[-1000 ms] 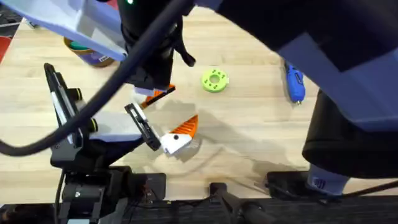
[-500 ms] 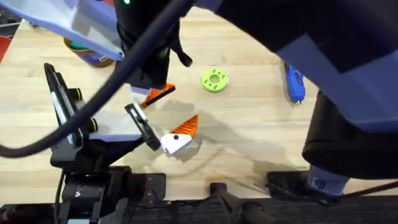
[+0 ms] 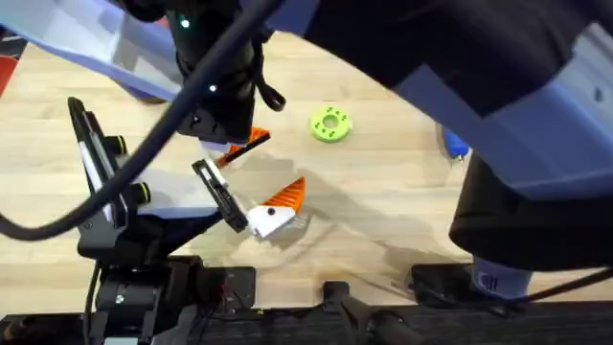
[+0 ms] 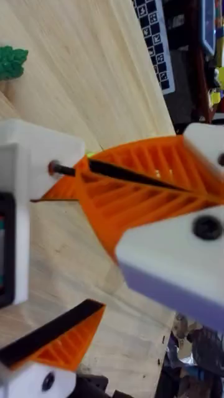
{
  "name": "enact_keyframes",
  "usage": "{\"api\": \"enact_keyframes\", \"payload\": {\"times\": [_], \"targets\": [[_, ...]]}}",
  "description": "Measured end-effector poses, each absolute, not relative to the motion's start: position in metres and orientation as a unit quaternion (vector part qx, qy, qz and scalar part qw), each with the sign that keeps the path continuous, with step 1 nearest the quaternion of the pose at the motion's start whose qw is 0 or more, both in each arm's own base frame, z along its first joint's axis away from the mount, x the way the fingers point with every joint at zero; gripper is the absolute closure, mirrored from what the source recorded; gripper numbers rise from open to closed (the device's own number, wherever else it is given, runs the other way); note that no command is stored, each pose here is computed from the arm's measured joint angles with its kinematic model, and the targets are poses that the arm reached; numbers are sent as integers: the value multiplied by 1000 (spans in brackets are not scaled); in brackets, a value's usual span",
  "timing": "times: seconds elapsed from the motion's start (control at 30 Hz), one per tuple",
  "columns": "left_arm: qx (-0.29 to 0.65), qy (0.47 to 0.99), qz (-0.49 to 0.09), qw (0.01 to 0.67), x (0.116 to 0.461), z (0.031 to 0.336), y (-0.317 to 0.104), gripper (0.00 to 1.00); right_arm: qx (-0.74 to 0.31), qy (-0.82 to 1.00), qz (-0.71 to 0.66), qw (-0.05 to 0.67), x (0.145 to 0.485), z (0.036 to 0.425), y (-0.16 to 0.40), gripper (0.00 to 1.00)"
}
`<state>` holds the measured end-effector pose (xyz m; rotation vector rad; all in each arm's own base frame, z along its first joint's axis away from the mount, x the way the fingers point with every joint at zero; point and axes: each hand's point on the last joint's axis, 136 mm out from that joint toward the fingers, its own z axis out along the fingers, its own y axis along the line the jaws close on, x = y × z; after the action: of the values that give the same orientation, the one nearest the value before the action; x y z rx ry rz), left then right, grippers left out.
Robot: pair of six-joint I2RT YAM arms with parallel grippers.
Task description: Pick up the gripper from the table and insert it into the empty holder that is missing its gripper. Then pick up a screw, insert it into the mounting hole, and use the screwdriver to tighten it. Finally, clean up the table by picking up the vegetable and placing it into the bucket.
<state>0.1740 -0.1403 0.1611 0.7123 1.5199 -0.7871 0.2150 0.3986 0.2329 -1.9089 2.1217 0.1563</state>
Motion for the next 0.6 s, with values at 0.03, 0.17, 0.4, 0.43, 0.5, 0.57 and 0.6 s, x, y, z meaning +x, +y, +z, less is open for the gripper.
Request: {"api": "enact_keyframes", "payload": {"times": [0.03, 0.17, 0.4, 0.43, 0.5, 0.57, 0.6], "targets": [[307, 656, -340, 600, 174, 161, -140, 15, -661, 735, 54, 141, 215, 233, 399, 995], [307, 656, -339, 600, 174, 161, -140, 15, -662, 735, 53, 138, 214, 232, 398, 995], [307, 656, -340, 600, 174, 161, -140, 16, -662, 736, 51, 133, 215, 229, 398, 995], [307, 656, -340, 600, 174, 161, -140, 15, -662, 736, 51, 134, 215, 229, 398, 995], [307, 656, -339, 600, 174, 161, -140, 15, -662, 736, 52, 134, 215, 229, 398, 995], [307, 656, -340, 600, 174, 161, -140, 15, -662, 736, 52, 135, 215, 229, 398, 995], [307, 656, -340, 600, 174, 161, -140, 15, -662, 736, 52, 135, 215, 229, 398, 995]]}}
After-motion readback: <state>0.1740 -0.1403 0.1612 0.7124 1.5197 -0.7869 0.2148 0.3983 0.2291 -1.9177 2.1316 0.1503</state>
